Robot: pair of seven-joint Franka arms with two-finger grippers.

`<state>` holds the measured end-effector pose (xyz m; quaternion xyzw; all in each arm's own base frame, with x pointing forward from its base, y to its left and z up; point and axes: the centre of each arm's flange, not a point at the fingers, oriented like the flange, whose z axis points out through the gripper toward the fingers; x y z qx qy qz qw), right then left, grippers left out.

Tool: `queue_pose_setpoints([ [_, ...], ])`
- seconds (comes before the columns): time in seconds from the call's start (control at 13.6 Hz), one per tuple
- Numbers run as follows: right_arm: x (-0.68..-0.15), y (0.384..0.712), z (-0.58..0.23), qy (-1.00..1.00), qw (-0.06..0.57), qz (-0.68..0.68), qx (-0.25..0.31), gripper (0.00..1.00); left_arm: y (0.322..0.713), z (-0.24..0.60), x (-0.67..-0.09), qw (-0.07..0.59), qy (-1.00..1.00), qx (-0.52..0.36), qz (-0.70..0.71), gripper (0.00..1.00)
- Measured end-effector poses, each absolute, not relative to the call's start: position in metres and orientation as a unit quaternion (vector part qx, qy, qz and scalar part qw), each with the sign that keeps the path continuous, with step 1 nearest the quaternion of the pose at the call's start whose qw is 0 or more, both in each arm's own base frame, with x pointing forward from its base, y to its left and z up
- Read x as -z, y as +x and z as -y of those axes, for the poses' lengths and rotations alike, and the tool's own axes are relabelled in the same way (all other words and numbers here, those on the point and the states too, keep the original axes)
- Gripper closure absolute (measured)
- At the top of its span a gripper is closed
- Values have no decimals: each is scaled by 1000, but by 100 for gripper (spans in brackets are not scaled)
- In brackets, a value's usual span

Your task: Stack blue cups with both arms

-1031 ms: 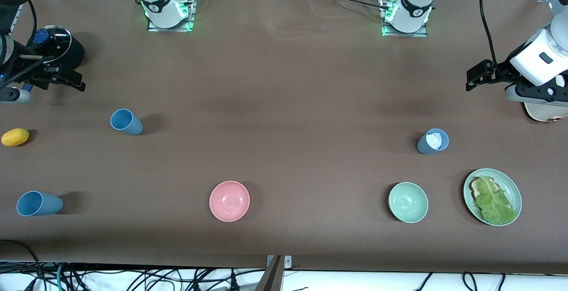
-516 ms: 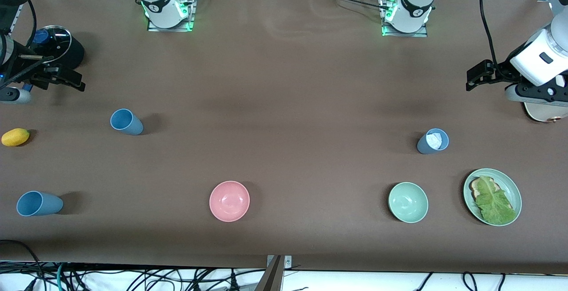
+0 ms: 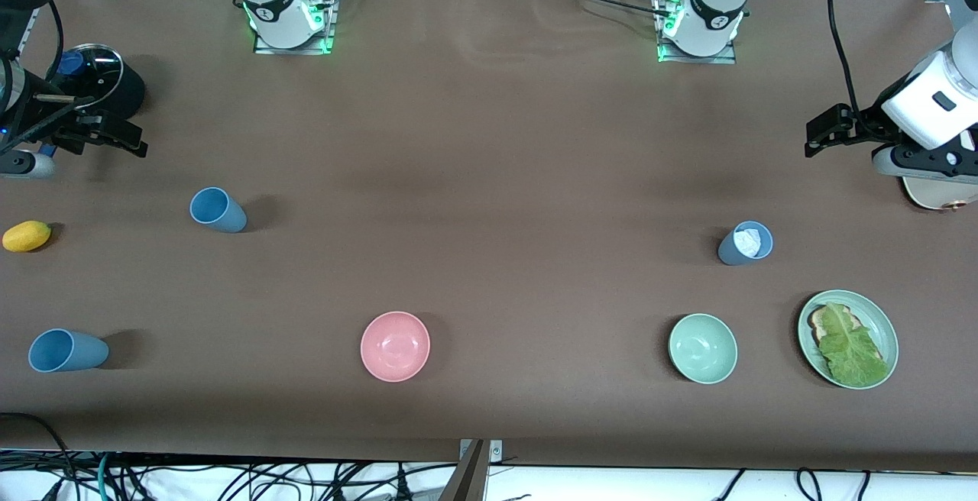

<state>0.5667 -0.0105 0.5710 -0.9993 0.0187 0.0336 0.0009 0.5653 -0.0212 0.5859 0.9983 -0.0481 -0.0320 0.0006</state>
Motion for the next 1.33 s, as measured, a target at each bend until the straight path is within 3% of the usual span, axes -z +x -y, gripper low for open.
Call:
queue_pose_setpoints([
  [1.33, -568, 568, 7, -999, 0, -15, -37, 0, 572, -7, -572, 2, 999, 44, 25, 0],
])
